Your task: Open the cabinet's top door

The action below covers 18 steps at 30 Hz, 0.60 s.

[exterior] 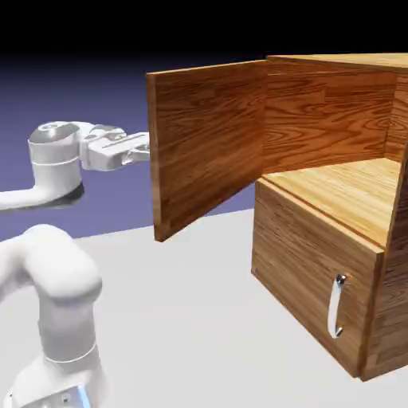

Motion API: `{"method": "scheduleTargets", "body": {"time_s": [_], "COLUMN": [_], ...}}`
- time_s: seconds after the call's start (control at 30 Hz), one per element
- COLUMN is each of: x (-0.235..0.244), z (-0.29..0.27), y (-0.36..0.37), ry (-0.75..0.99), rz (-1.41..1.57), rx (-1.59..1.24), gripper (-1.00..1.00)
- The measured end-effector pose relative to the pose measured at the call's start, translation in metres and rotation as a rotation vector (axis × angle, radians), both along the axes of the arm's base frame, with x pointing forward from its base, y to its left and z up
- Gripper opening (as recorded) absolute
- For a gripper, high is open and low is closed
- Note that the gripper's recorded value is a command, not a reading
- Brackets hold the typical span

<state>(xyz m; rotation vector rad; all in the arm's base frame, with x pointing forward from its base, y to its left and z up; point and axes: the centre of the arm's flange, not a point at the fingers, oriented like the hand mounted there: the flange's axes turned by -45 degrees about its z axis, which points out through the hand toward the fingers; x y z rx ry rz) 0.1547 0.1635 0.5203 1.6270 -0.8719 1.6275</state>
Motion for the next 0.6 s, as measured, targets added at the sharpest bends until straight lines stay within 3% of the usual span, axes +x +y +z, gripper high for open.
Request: {"method": "scheduleTargets", "body": {"time_s": [0.6], "x": [-0.012], "z": [0.000], "y": [0.179], "ry": [0.000], "rz": [-0.394], "rx": [0.001], "gripper": [-1.00]}}
